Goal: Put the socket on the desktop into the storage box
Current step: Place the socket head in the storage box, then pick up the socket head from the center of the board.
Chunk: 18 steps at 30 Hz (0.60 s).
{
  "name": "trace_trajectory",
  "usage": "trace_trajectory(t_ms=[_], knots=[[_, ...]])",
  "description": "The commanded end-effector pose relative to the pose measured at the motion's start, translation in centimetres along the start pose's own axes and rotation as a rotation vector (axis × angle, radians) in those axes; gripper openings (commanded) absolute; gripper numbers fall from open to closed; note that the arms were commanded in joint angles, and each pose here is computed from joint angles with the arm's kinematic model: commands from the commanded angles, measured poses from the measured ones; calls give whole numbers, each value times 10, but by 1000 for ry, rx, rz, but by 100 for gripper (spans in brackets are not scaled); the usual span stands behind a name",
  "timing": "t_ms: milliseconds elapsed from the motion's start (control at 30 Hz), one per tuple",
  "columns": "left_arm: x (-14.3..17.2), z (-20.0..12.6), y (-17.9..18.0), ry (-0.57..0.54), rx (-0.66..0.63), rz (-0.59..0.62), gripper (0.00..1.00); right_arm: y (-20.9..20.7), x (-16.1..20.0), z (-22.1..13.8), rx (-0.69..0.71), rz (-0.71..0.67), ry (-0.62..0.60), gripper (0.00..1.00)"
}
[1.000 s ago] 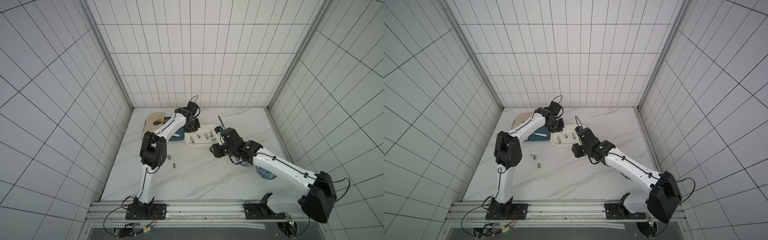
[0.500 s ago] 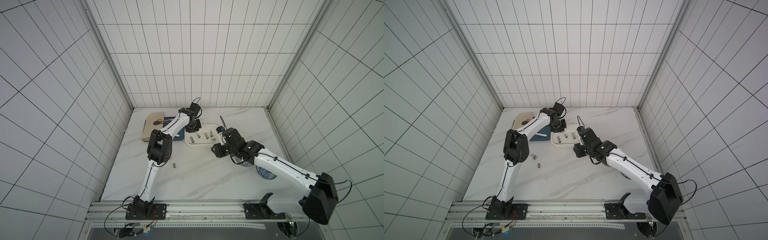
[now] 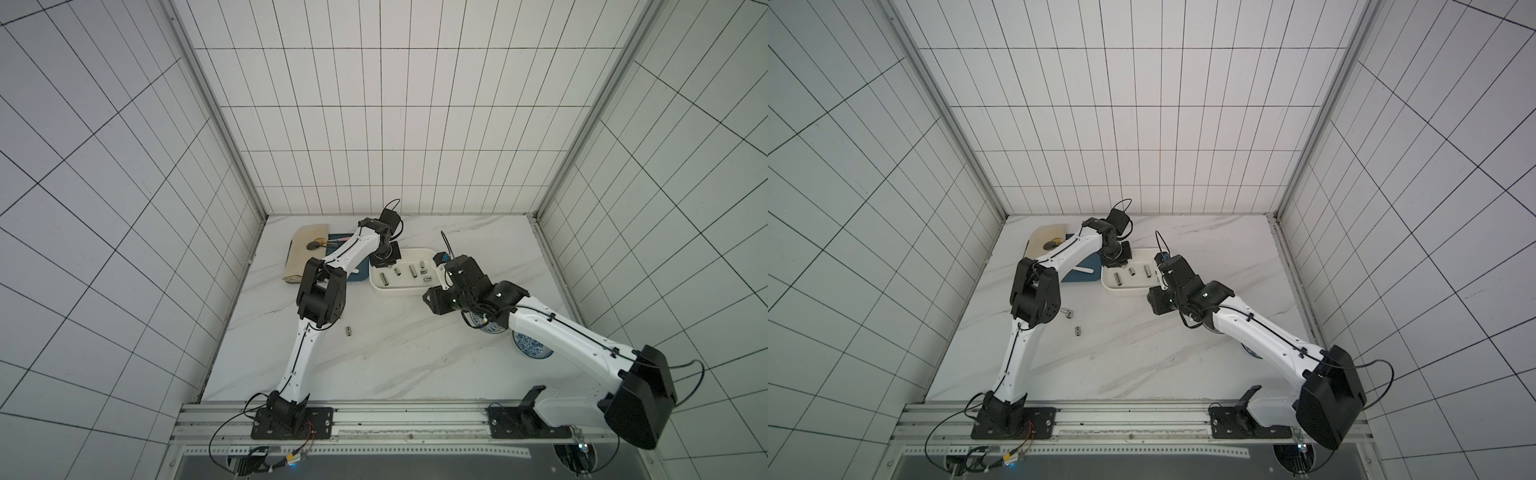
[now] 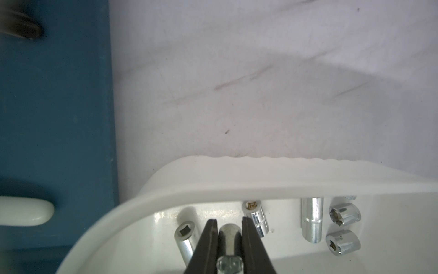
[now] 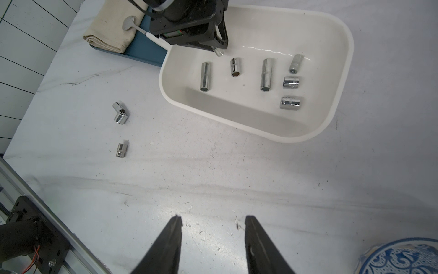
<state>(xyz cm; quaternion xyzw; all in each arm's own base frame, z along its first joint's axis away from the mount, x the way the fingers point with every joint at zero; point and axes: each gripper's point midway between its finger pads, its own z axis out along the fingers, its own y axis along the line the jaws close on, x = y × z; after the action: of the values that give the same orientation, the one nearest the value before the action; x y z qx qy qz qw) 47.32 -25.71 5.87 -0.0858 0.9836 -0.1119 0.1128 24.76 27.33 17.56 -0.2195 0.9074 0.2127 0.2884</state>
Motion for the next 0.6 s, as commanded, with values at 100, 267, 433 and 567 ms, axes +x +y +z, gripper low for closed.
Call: trace_trajectory(t_ms=[100, 267, 433, 567], knots=[[-6, 13, 6, -8, -24, 6, 21, -6, 12, 7, 5, 24, 36, 47], [-6, 11, 7, -8, -25, 8, 27, -7, 13, 8, 4, 28, 35, 47], [-6, 8, 7, -14, -26, 10, 31, -6, 15, 9, 1, 30, 40, 47], [-7, 1, 5, -26, -23, 13, 31, -6, 12, 8, 2, 29, 32, 47]])
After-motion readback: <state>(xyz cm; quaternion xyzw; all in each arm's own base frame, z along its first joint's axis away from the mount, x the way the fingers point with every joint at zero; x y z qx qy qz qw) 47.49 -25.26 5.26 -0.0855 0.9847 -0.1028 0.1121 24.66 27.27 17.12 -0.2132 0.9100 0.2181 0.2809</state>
